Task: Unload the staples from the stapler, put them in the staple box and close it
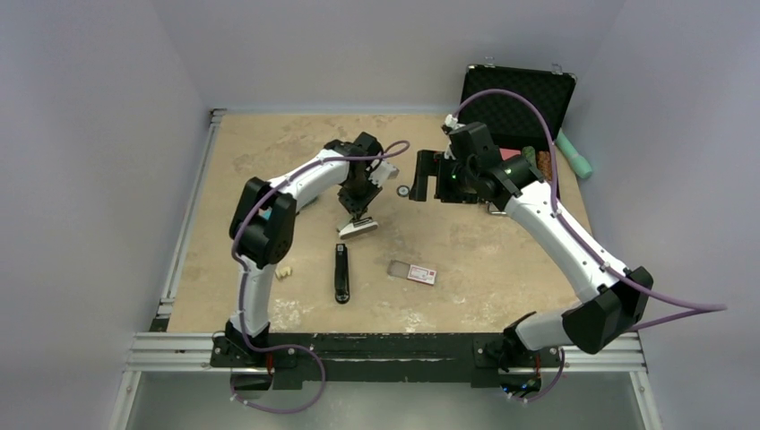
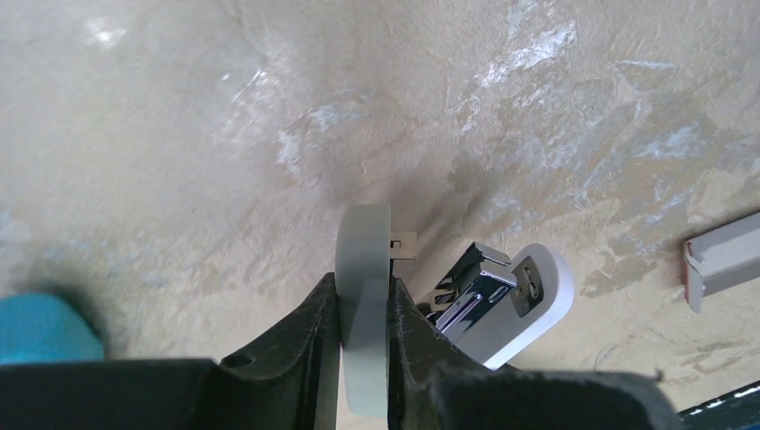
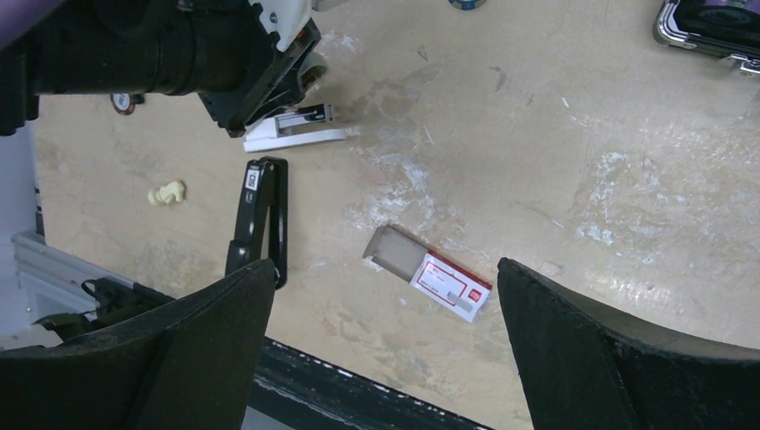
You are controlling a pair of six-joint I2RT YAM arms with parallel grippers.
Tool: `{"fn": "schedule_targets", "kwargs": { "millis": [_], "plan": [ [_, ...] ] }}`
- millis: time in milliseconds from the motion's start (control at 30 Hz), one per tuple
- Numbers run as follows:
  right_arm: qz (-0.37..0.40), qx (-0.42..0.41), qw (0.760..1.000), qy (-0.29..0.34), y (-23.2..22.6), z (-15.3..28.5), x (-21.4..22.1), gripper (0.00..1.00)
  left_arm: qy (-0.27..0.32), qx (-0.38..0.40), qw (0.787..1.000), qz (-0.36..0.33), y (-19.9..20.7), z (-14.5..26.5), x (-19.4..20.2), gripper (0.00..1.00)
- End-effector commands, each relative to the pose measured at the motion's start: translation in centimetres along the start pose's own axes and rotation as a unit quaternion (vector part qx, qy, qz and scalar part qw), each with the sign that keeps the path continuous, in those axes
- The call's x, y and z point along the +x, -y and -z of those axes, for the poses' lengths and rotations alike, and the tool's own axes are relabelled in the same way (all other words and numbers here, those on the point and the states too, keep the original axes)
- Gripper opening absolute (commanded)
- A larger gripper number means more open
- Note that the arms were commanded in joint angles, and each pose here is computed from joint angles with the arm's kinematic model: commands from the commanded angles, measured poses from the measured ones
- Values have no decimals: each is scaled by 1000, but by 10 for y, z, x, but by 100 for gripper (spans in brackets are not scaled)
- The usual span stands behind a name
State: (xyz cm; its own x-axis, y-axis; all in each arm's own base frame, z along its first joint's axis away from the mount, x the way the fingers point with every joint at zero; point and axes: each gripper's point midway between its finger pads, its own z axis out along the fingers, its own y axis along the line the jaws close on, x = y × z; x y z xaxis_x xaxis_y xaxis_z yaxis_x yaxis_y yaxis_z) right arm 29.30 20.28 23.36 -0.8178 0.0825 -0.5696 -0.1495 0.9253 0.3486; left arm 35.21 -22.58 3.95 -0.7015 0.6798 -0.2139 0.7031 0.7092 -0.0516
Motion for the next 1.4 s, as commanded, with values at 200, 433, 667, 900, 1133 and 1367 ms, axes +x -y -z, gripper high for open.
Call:
{"fn": "schedule_targets", "kwargs": {
  "millis": [200,433,667,900,1133,1367],
  "plan": [
    [-96,-59,986,125,-4,42,-55,97,90,-42,993,68,2,97,-22,0],
    [-163,-187,961,121,3,34,-45,95,93,16,987,128,29,121,-20,0],
    [-171,-271,940,114,-14,24,-35,98,110,90,972,189,58,140,-29,0],
    [-175,-318,925,116,-27,7,-33,99,112,128,961,219,73,150,-33,0],
    [-152,-336,927,65,-72,-20,-18,99,115,152,955,229,81,156,-41,0],
    [-157,-328,929,72,-70,-26,-23,99,124,179,947,235,90,163,-47,0]
  ]
}}
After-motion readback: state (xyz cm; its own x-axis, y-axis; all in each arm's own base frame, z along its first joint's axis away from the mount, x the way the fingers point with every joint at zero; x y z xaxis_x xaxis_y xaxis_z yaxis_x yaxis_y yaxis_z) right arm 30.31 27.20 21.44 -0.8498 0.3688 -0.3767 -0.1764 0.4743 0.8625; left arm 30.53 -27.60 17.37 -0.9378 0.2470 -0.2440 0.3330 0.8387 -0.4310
